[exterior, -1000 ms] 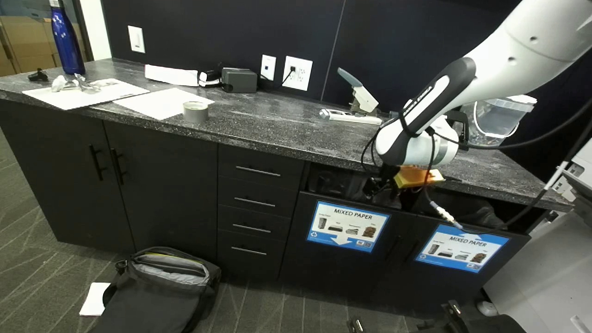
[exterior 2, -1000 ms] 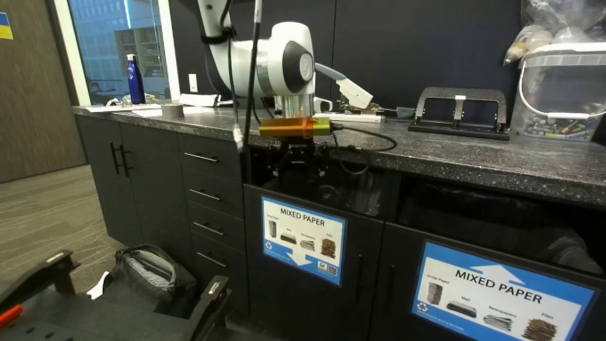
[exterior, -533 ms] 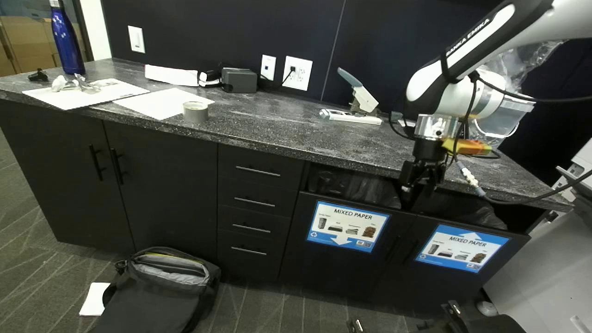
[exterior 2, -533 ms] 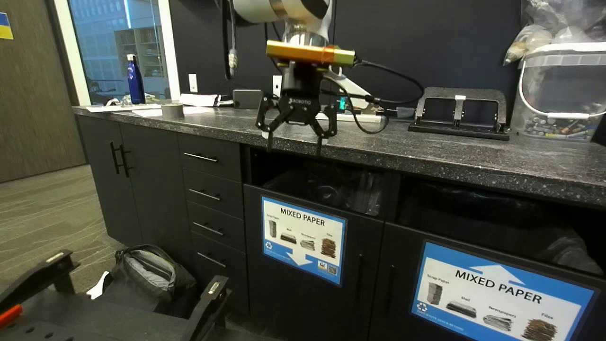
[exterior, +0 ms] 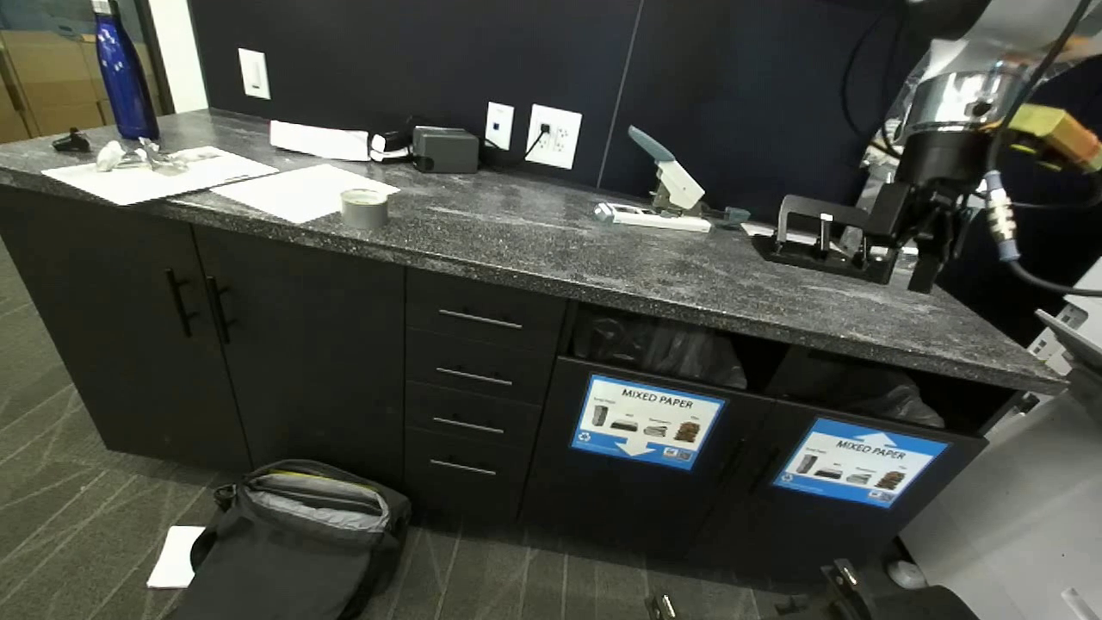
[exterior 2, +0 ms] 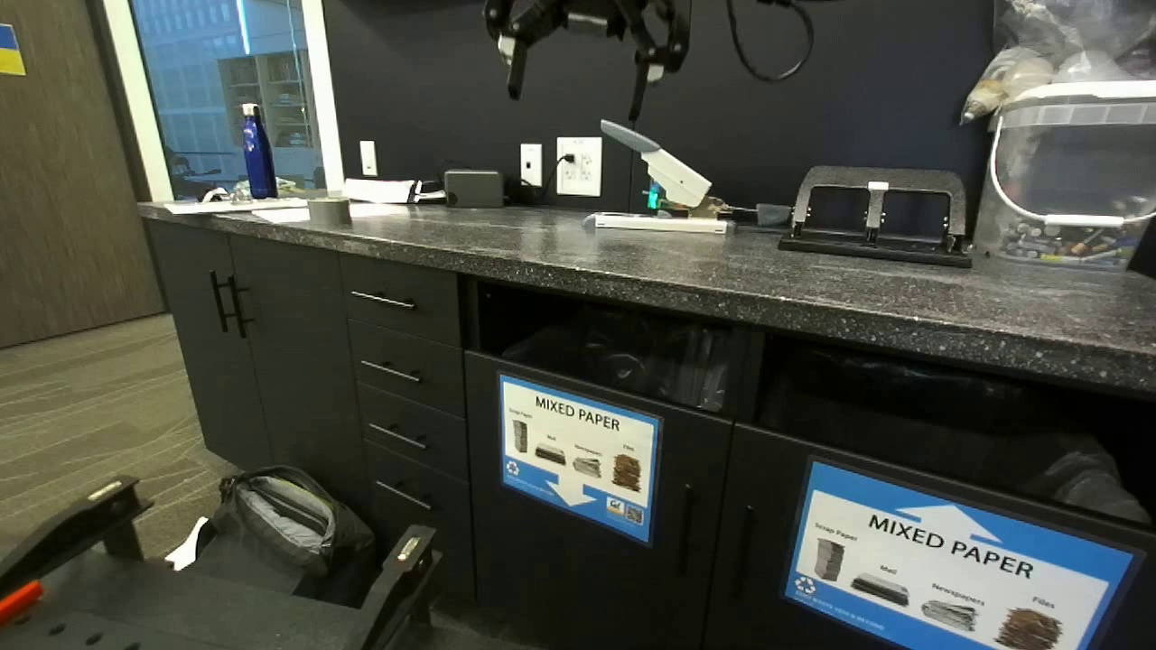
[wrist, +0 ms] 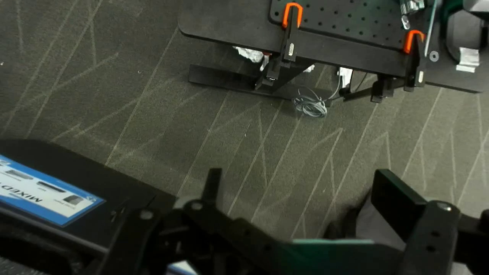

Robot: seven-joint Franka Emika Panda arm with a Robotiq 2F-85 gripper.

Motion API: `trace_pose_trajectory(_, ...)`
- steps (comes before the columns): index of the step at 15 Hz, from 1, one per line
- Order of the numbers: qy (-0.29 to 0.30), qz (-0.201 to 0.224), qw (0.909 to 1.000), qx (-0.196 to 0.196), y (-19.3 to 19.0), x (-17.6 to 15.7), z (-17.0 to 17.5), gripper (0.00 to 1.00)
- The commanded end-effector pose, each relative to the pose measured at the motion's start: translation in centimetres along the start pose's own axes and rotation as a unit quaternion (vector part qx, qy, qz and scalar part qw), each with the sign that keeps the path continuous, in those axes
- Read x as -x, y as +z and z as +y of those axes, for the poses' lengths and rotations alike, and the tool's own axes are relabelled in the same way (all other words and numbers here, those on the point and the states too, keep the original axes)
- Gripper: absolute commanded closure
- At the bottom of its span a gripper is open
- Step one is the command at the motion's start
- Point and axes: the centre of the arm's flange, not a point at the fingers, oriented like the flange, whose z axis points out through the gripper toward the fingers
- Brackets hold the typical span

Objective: Put all the white pieces of paper in the left bin

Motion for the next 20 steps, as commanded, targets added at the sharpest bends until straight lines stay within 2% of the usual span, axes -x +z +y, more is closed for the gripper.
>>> trace_pose_trajectory(1,0.070,0.071,0.9950,-0.002,-1.7,3.1,-2.0,0.00)
trace_pose_trajectory(4,0.134,0.118,0.9839,-0.008,-1.3,3.5,-3.6,0.00)
trace_pose_trajectory(7,0.186,0.168,0.9681,-0.003,0.2,3.0,-5.2,0.00)
trace_pose_trajectory(11,0.238,0.210,0.9482,-0.011,1.6,2.7,-6.1,0.00)
trace_pose_trajectory(14,0.271,0.224,0.9358,-0.024,2.1,2.8,-6.0,0.00)
trace_pose_trajectory(15,0.250,0.196,0.9482,-0.012,1.9,1.8,-5.0,0.00)
trace_pose_trajectory(20,0.253,0.192,0.9483,-0.014,2.4,1.7,-5.0,0.00)
